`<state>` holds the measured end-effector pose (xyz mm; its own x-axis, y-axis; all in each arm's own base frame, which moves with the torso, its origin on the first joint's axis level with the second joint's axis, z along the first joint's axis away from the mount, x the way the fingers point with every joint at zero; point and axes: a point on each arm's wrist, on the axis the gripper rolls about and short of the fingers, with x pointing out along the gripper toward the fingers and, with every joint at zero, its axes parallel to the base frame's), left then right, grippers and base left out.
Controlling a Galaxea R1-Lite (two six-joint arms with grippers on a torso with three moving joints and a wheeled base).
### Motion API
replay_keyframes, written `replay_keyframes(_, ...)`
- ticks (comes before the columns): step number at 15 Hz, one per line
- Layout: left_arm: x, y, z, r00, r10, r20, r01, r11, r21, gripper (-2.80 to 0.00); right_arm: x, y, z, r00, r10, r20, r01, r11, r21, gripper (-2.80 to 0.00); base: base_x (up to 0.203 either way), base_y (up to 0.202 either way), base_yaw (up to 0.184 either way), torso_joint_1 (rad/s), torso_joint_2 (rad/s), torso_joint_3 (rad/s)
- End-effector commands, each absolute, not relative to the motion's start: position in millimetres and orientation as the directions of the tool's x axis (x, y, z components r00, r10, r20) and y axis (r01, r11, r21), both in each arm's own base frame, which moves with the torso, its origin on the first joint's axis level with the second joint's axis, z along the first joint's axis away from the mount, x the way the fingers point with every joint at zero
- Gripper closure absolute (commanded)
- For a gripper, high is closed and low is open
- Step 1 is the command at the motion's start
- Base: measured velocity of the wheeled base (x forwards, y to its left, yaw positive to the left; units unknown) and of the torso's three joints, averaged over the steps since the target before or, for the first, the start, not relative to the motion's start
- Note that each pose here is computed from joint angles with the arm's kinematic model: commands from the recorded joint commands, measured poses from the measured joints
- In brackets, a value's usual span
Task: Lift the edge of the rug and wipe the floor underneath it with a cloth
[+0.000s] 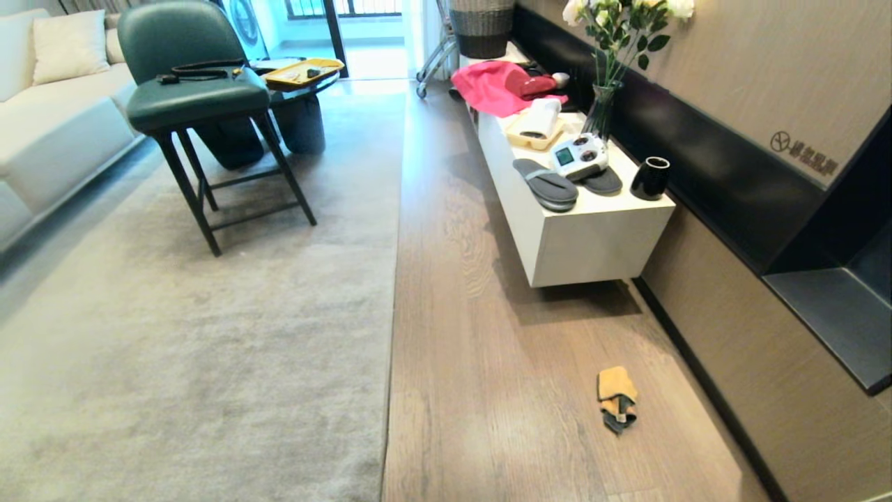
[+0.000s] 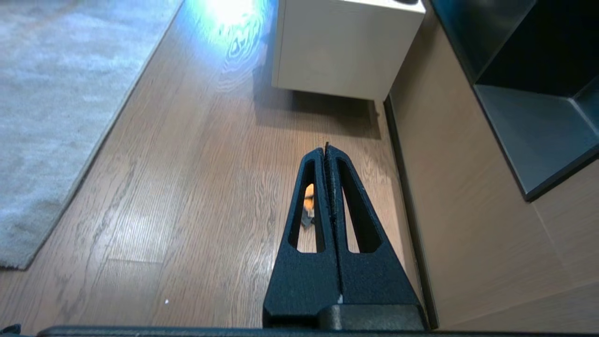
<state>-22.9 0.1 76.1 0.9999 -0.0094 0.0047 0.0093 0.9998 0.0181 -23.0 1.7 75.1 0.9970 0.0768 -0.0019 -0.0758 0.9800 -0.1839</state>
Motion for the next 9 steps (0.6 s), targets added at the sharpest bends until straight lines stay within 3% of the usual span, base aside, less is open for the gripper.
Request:
replay_keyframes(1, -22.9, 0.1, 76.3, 1.000, -0.009, 0.005, 0.009, 1.000, 0.018, 0.00, -22.9, 1.7, 75.2, 0.997, 0.078, -0.003, -0.077, 0.980, -0.184, 0.00, 0.000, 0.000, 0.000, 0.002, 0.00, 0.163)
replay_keyframes(9, -22.8, 0.1, 75.9, 1.000, -0.009, 0.004, 0.009, 1.000, 0.018, 0.00, -22.9, 1.7, 75.2, 0.997, 0.077, -0.003, -0.076, 0.980, -0.184, 0.00, 0.000, 0.000, 0.000, 0.000, 0.00, 0.024)
